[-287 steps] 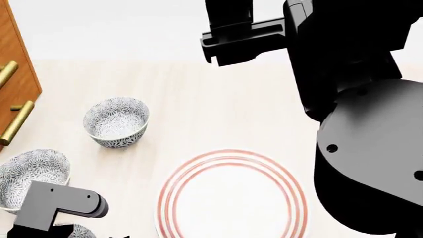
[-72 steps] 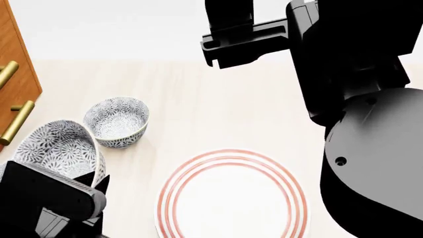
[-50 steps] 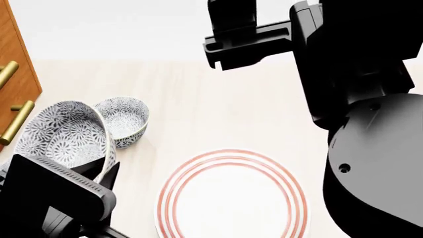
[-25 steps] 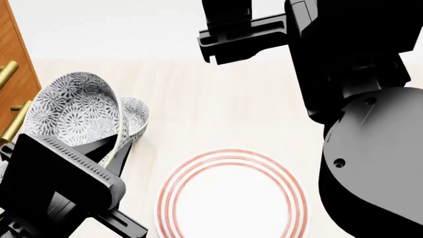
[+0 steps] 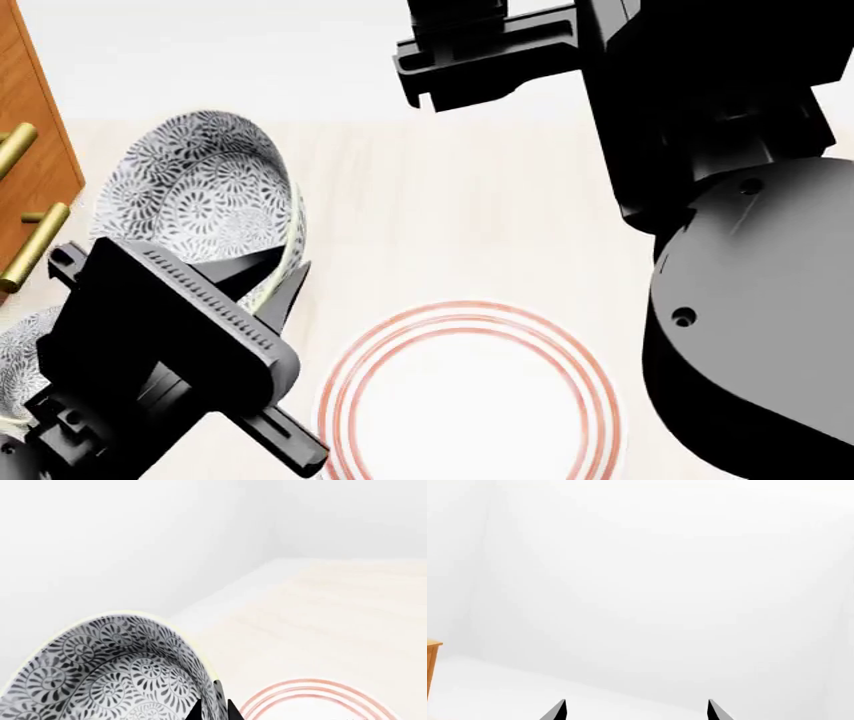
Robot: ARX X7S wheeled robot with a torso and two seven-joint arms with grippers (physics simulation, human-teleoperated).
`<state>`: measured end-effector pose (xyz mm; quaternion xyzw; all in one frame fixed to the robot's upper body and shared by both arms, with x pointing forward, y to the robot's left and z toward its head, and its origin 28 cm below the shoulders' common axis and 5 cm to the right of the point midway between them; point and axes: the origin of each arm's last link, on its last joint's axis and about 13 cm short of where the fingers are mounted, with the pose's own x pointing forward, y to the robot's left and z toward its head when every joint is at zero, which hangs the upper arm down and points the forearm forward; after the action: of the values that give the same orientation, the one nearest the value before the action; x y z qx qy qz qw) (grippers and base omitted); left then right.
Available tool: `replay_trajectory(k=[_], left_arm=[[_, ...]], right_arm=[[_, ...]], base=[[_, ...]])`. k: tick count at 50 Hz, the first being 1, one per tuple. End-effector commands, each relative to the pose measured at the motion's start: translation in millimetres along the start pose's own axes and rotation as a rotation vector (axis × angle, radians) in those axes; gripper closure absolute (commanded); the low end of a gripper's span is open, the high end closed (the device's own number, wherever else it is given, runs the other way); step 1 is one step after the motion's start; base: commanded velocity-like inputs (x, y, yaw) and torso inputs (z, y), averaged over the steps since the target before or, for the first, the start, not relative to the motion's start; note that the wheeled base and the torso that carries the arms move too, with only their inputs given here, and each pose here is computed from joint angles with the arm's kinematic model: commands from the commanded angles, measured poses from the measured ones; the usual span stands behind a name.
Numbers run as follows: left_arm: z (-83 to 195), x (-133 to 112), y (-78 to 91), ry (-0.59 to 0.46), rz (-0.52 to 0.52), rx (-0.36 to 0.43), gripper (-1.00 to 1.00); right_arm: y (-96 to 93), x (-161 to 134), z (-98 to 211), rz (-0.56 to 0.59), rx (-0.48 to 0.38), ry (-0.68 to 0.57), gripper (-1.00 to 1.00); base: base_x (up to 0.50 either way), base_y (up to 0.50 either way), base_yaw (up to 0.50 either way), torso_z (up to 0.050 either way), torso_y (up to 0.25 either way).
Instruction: Put the bowl at the front on the plate.
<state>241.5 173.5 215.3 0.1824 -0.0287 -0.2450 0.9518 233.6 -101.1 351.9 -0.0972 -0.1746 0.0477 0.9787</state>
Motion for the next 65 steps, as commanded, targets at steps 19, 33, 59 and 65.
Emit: replay_trajectory(k=[19, 33, 59, 65], left_arm=[[16, 16, -2.9, -0.046, -0.073, 0.137, 1.00], [17, 22, -12.6, -0.049, -0.131, 0.190, 1.00], [17, 42, -14.3, -0.030, -0.258, 0.291, 1.00], [15, 45, -13.8, -0.023, -0.292, 0.308, 1.00]], right_arm=[[4.9, 1, 15, 0.032, -0.003, -0.052, -1.00], [5.0, 1, 15, 0.030, -0.004, -0.054, -1.00], [3.8, -1, 14, 0.019, 0.004, -0.055, -1.00], [2.4, -2, 14, 0.011, 0.006, -0.056, -1.00]], base=[[0.00, 0.00, 0.00, 0.000, 0.000], [0.00, 0.00, 0.00, 0.000, 0.001], [0.00, 0.00, 0.00, 0.000, 0.000], [0.00, 0.00, 0.00, 0.000, 0.000]])
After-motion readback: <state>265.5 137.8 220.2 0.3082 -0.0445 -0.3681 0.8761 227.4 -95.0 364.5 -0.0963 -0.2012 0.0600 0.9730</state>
